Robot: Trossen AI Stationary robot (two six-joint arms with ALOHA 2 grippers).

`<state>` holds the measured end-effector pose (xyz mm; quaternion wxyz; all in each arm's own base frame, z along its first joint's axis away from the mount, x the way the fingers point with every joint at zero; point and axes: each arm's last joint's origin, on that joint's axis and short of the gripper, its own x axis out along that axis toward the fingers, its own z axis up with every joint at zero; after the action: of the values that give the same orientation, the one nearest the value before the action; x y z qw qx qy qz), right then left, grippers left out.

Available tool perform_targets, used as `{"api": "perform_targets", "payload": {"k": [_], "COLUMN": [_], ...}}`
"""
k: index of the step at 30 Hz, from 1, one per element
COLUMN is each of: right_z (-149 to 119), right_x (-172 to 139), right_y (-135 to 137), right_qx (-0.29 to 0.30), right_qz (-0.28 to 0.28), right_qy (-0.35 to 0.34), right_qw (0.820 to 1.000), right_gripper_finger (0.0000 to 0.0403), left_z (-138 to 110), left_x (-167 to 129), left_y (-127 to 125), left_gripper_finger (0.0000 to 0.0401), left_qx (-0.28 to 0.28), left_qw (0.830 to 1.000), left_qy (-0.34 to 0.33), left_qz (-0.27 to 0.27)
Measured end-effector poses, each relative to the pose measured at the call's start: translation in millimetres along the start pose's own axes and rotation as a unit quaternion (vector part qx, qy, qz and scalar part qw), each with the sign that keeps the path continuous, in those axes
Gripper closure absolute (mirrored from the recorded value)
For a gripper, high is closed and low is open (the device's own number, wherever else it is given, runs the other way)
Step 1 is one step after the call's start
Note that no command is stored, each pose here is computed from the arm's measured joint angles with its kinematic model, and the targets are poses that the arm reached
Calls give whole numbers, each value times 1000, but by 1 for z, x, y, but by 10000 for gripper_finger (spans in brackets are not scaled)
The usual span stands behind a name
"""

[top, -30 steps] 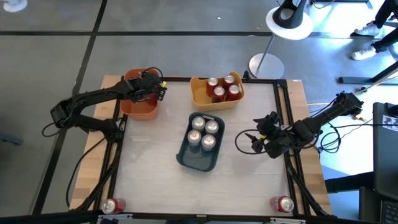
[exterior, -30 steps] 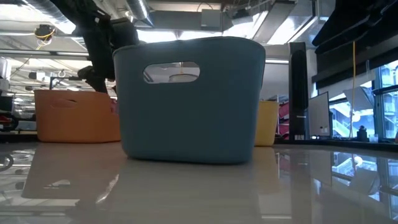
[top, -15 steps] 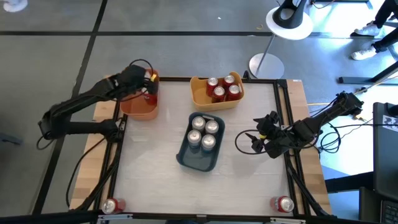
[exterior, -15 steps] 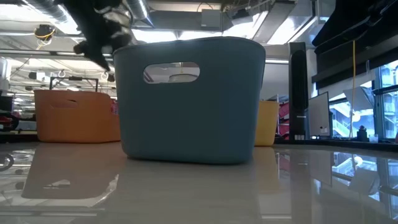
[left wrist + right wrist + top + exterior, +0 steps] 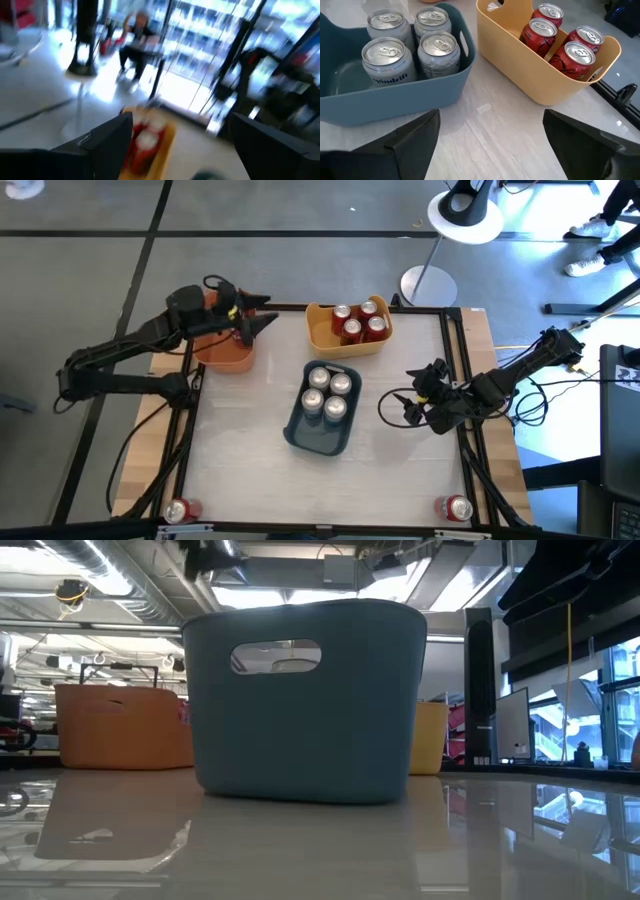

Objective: Sort soda cans
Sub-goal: Put the left orange soda can into the orange bin

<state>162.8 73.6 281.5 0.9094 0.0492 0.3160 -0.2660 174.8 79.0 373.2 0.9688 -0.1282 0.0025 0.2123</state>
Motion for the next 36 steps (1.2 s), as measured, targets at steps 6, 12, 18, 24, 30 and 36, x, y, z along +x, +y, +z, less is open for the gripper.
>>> {"api": "perform_targets", "payload": {"k": [6, 12, 18, 24, 30, 36], "right_z": [0, 0, 0, 0, 1, 0], "right_x": [0, 0, 0, 0, 0, 0], "right_y": [0, 0, 0, -1, -1, -2], "right_qx": [0, -1, -4, -13, -14, -16], "right_qz": [0, 0, -2, -5, -19, -21], "right_qy": [0, 0, 1, -2, -17, -16], "right_qw": [1000, 1000, 1000, 1000, 1000, 1000], "right_gripper_finger": [50, 50, 50, 50, 50, 50], "left_z": [17, 6, -20, -41, -43, -37], "left_x": [1, 4, 4, 3, 2, -4], "left_y": [-23, -55, -80, -103, -125, -150], "left_gripper_finger": [84, 84, 84, 84, 84, 84], "left_qx": [3, 40, 107, 163, 195, 195], "left_qw": [988, 973, 971, 963, 952, 928], "left_qy": [-93, -78, -6, 40, 127, 242], "left_qz": [-123, -212, -213, -211, -200, -205]}}
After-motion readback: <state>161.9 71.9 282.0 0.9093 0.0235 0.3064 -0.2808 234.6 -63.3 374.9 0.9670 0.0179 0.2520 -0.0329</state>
